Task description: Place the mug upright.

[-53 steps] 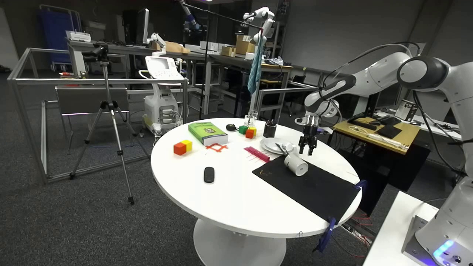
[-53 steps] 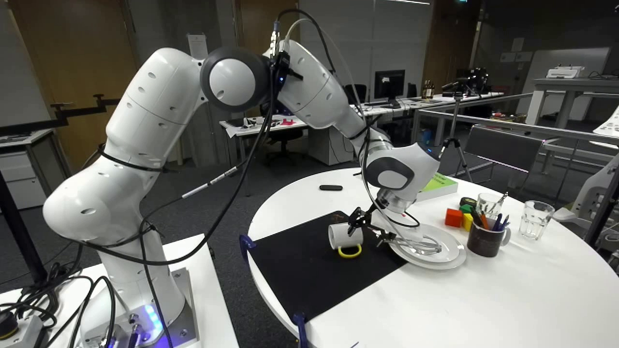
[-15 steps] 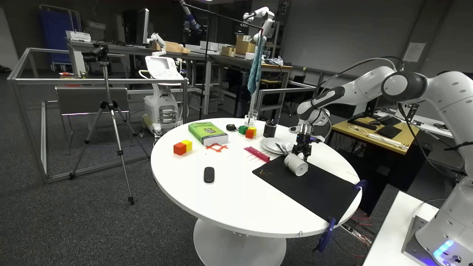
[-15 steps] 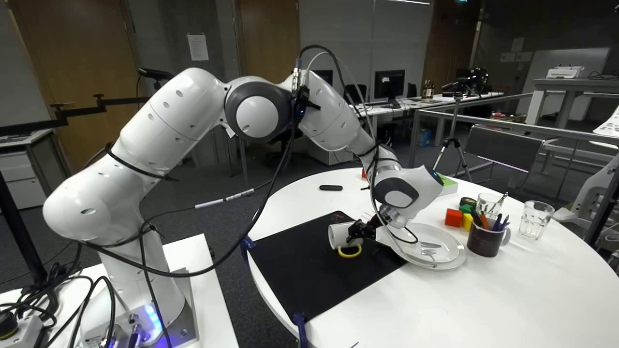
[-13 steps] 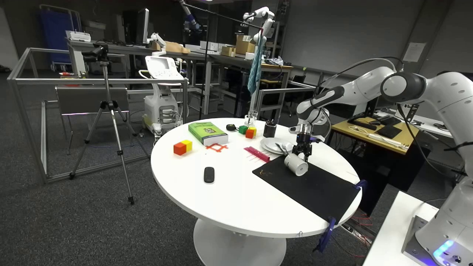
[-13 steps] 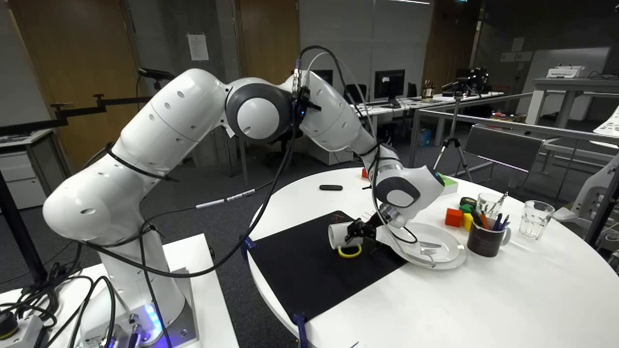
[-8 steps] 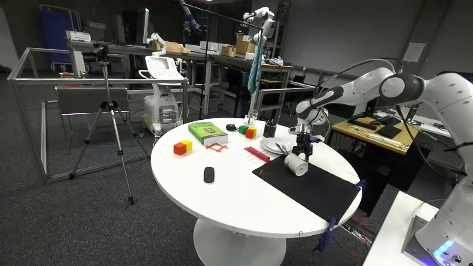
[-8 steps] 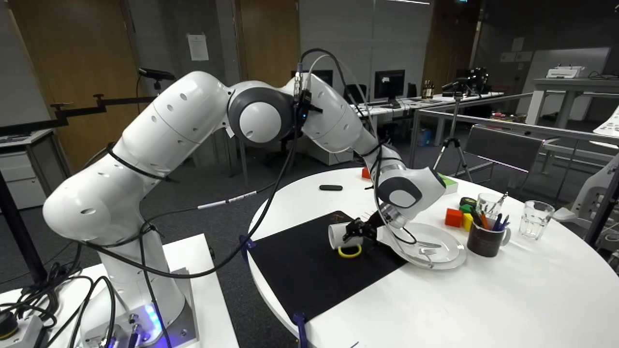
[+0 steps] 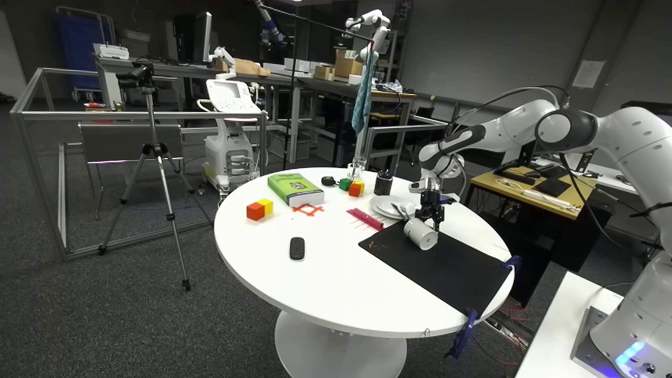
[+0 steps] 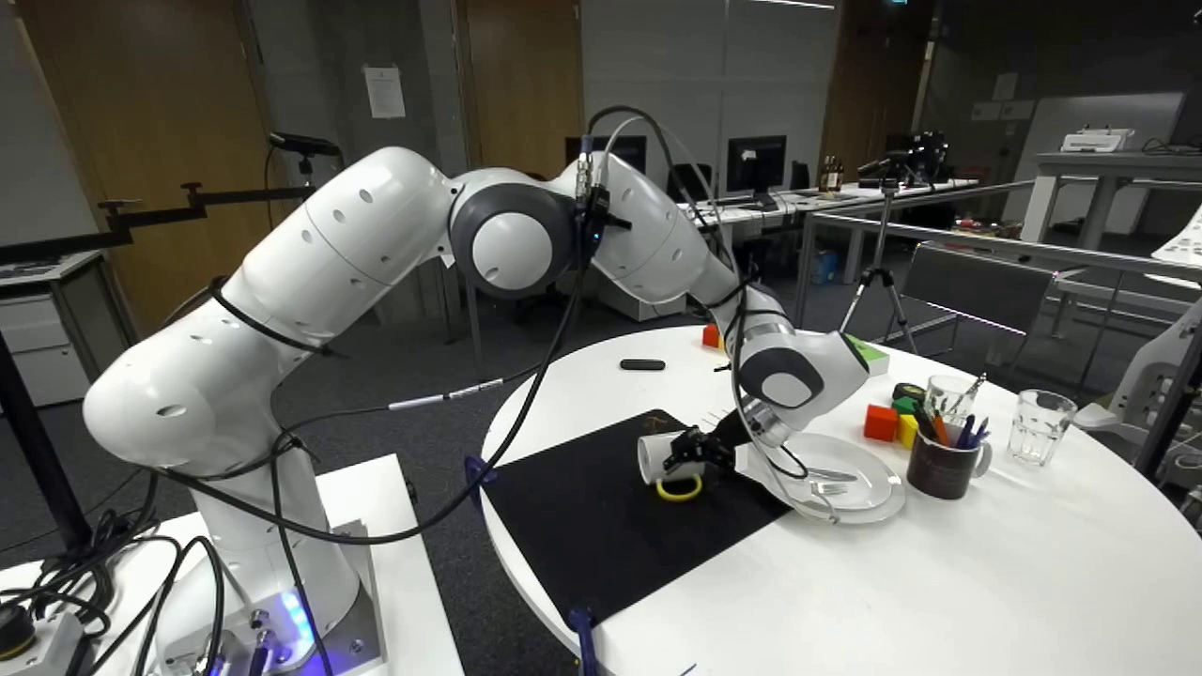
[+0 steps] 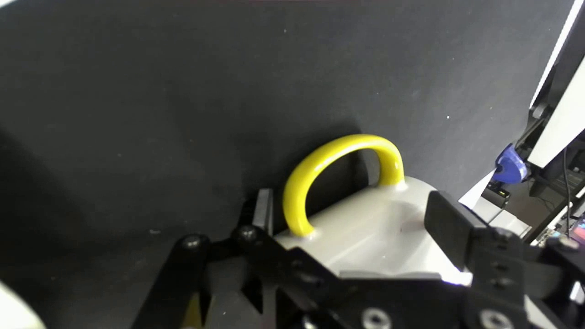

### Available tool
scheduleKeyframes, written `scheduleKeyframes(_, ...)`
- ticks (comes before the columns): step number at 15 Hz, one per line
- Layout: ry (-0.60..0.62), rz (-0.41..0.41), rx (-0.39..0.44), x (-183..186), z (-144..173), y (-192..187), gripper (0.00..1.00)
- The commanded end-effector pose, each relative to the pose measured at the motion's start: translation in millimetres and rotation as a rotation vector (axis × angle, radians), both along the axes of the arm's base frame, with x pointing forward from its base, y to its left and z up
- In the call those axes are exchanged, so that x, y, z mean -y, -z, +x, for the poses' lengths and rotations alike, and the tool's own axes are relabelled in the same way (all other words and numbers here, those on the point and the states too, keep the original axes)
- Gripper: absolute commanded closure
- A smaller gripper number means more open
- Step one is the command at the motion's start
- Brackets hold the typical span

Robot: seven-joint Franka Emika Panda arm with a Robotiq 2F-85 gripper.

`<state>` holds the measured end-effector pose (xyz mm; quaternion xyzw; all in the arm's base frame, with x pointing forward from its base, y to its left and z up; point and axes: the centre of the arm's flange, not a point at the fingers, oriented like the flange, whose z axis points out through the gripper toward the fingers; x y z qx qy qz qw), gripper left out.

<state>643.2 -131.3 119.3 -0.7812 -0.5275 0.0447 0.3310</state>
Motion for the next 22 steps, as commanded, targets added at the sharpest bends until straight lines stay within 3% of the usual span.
scheduleKeyframes(1, -0.033, 0.052, -0.015, 4, 8, -3, 0.40)
scheduleKeyframes(9, -0.049, 0.062, -0.021, 4, 11, -9, 0.99)
scheduleKeyframes(22, -0.116, -0.032, 0.165, -15, 10, -85, 0.96)
